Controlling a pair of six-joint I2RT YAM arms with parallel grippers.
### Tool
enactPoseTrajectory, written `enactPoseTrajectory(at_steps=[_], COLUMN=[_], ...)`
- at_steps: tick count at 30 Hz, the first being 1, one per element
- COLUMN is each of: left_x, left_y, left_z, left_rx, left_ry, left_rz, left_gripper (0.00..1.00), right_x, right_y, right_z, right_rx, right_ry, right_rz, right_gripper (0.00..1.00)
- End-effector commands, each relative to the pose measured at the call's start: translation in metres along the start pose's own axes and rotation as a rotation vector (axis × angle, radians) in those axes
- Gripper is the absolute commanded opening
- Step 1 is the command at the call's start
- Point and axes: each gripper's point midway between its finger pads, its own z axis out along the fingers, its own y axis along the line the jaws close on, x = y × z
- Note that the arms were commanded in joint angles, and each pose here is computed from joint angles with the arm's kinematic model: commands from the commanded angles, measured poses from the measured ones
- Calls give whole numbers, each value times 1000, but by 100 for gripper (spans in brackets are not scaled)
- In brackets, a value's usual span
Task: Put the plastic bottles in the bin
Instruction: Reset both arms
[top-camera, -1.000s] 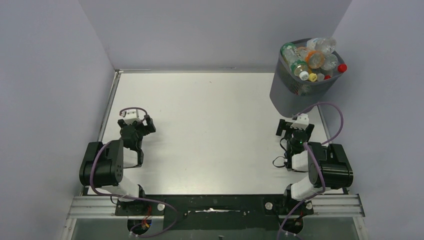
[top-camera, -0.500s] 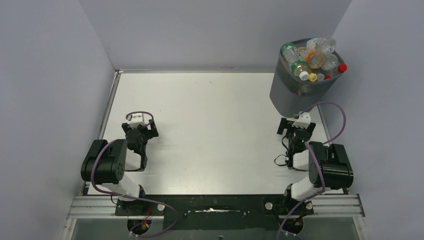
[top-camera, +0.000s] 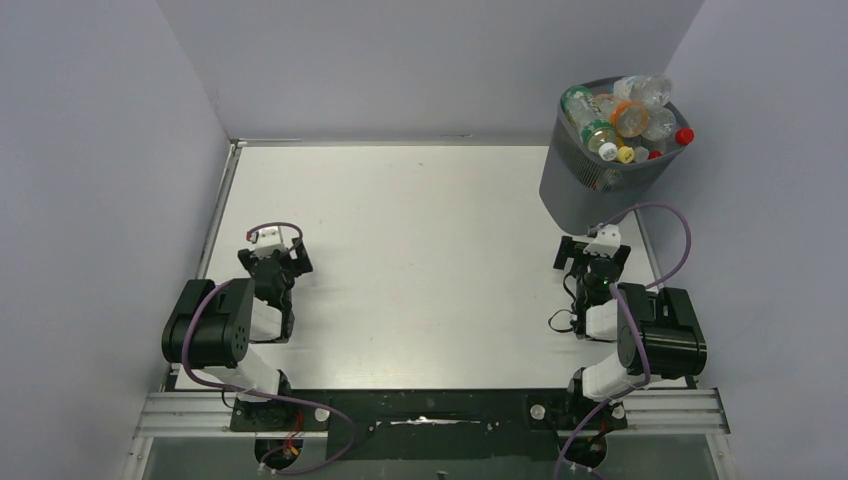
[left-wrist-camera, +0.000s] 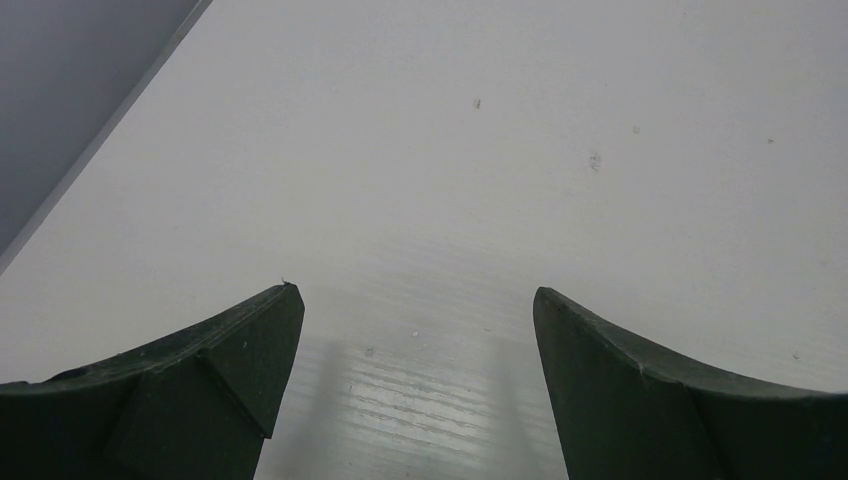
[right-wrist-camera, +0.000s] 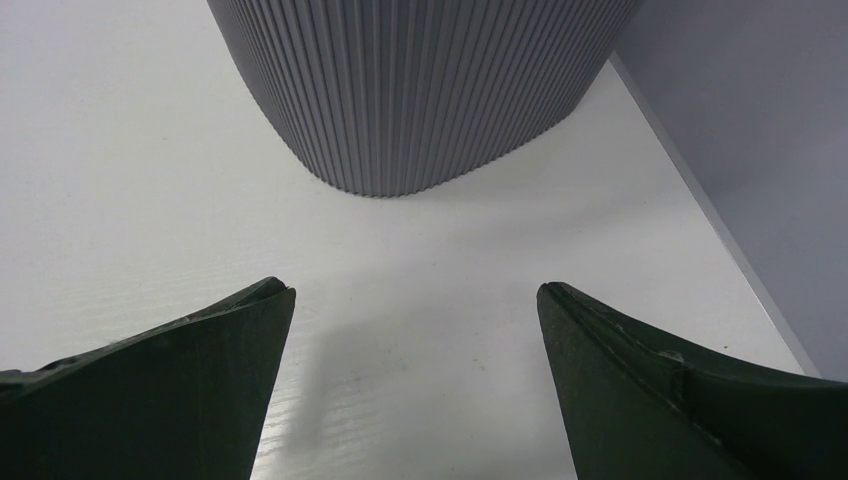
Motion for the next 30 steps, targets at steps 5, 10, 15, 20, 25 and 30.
enactPoseTrajectory(at_steps=[5, 10, 15, 20, 25, 30], left_x=[-25, -25, -26, -26, -26, -26], left_y=[-3, -3, -3, -3, -3, -3], left_z=[4, 4, 3, 3, 3, 3], left_rx=[-2, -1, 1, 2, 1, 1], left_ry=[-95, -96, -97, -97, -98, -97], left_rz=[-11, -12, -15, -15, -15, -15], left_gripper=[86, 87, 87, 86, 87, 87], right_x=[-28, -27, -27, -27, -28, -27], right_y=[-1, -1, -2, -1, -1, -1], right_z=[9, 9, 10, 10, 10, 11], right_rx=[-2, -4, -5, -6, -6, -10], right_ry=[-88, -86, -86, -85, -86, -82], right_rz=[24, 23, 26, 25, 26, 25], right_gripper=[98, 98, 98, 98, 98, 98])
